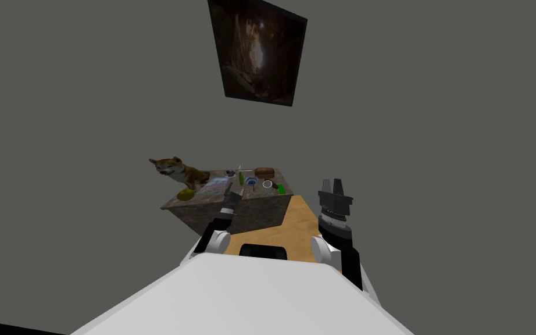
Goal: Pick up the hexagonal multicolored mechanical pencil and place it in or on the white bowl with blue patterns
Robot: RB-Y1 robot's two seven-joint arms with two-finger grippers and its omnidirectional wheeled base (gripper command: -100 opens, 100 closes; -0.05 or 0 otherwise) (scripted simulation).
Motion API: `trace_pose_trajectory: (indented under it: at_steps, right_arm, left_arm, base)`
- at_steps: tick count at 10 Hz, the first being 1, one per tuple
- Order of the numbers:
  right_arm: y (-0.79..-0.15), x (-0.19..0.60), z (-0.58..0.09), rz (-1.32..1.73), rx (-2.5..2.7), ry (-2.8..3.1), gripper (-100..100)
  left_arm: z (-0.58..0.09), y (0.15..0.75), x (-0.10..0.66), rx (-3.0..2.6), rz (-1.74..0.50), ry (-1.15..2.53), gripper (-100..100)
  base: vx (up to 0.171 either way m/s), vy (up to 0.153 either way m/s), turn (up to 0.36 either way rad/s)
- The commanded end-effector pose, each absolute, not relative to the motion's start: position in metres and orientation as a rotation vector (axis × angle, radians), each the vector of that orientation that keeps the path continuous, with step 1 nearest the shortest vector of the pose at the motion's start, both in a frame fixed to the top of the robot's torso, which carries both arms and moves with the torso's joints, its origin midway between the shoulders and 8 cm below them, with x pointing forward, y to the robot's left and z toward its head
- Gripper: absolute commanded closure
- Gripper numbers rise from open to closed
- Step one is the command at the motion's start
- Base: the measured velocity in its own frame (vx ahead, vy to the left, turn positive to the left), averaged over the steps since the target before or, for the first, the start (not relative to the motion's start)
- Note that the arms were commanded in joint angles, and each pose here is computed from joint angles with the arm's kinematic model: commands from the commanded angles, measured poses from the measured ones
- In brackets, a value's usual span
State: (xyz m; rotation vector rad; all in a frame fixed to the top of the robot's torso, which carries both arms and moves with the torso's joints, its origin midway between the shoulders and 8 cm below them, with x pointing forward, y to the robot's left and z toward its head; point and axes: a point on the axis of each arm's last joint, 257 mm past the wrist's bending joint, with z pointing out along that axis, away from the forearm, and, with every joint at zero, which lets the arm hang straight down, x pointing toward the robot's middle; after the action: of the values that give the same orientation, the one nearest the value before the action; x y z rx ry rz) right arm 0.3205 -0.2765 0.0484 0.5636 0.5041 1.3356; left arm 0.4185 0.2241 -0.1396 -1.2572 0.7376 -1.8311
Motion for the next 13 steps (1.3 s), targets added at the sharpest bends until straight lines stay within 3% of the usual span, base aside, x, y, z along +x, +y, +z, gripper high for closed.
trace_pose_trajectory:
  at_steps: [1, 13]
  right_arm:
    - [-0.276, 0.32, 0.048, 1.336, 0.564, 0.504, 0]
    - [-0.276, 0.32, 0.048, 1.336, 0.564, 0.504, 0]
  left_arm:
    - [-0.158, 0.228, 0.421, -1.345, -1.867, 0.714, -100]
    - [-0.258, 0.253, 0.416, -1.92, -2.034, 0.246, -100]
  base:
    - [0.044, -0.063, -0.003]
    - [0.083, -0.053, 0.014]
